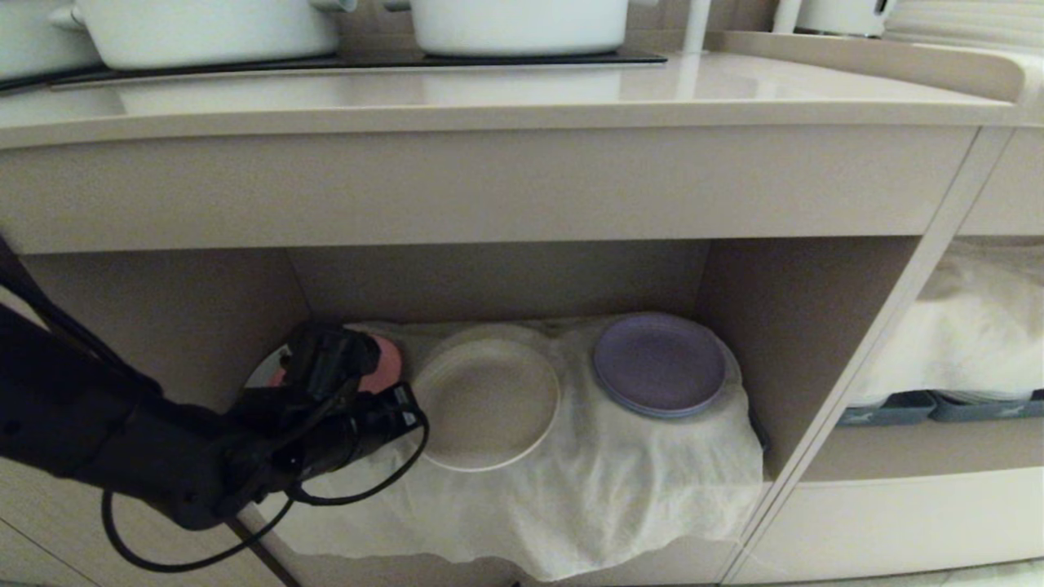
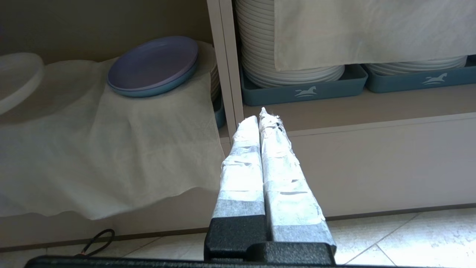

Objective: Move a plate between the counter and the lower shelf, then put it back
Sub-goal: Put the plate in the cupboard

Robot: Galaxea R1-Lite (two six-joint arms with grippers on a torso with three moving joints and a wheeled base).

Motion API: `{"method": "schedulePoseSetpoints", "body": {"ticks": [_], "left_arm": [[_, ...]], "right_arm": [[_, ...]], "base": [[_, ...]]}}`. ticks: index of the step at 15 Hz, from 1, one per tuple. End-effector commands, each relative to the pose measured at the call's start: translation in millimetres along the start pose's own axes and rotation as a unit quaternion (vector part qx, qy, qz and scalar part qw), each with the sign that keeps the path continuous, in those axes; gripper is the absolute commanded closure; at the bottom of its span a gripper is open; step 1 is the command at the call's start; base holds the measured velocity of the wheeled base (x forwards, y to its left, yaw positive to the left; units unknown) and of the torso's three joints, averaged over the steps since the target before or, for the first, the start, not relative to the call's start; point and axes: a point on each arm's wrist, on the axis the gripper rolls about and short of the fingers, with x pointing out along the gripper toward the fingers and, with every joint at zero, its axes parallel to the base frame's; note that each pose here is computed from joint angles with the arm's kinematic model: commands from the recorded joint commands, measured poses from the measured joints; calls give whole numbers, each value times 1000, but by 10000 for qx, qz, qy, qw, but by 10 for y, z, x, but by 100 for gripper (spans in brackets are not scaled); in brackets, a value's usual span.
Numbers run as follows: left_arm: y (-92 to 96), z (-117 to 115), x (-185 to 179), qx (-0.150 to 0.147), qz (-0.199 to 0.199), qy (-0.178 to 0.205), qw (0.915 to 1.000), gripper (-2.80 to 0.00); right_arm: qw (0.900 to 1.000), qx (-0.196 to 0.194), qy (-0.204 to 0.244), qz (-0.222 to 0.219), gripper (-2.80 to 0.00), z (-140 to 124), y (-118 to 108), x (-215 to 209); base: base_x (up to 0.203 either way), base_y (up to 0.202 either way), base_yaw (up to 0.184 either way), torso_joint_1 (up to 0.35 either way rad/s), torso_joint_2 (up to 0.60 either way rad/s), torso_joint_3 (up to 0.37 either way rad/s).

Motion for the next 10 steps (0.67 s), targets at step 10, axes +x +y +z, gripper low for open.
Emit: {"method": "schedulePoseSetpoints", "body": {"ticks": [10], "left_arm": [[-109,98,160,61,46,38,10000,0]], "right_arm": [[10000,2,-2,0,0,0,0,0]], "base": [[0,0,0,0,0,0]]}}
